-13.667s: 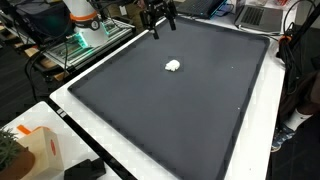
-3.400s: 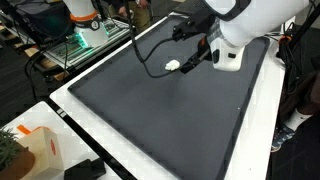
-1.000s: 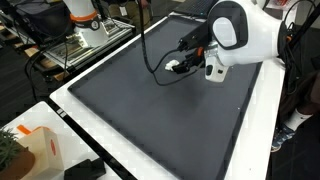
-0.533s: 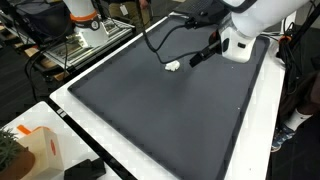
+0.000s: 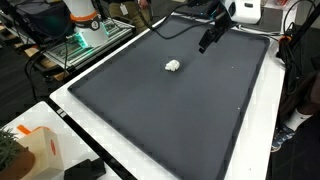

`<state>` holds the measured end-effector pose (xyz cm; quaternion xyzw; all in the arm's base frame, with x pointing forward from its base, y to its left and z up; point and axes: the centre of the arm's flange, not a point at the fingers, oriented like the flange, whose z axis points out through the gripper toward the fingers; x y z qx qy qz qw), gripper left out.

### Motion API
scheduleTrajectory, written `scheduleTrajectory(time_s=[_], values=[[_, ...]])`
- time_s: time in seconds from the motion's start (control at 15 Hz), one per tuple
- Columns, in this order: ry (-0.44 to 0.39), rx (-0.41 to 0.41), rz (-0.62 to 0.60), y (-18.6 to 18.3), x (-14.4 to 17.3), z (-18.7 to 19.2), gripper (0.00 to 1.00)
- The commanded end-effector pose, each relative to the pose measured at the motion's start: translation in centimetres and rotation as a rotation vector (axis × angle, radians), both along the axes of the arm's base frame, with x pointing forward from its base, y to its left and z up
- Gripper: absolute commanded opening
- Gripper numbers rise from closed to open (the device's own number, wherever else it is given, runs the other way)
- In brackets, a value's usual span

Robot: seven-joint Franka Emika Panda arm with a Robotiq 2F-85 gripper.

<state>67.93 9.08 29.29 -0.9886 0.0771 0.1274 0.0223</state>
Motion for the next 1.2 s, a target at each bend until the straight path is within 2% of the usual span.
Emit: scheduleTrajectory(time_s=[0.0, 0.07, 0.27, 0.47, 0.6, 0.8, 1.13], values=[[-0.026, 0.016, 0.095, -0.2, -8.4, 0.4, 1.00], [0.000, 0.010, 0.053, 0.9, -1.9, 0.5, 1.00], [-0.009, 0.015, 0.079, 0.8, -3.6, 0.9, 1.00], [-0.009, 0.016, 0.084, 0.7, -3.9, 0.9, 1.00], [-0.033, -0.010, 0.048, 0.6, -7.4, 0.4, 1.00], [-0.013, -0.012, 0.016, 1.3, -13.5, -0.2, 1.00], [-0.056, -0.084, -0.092, 3.3, -19.8, 1.6, 1.00]])
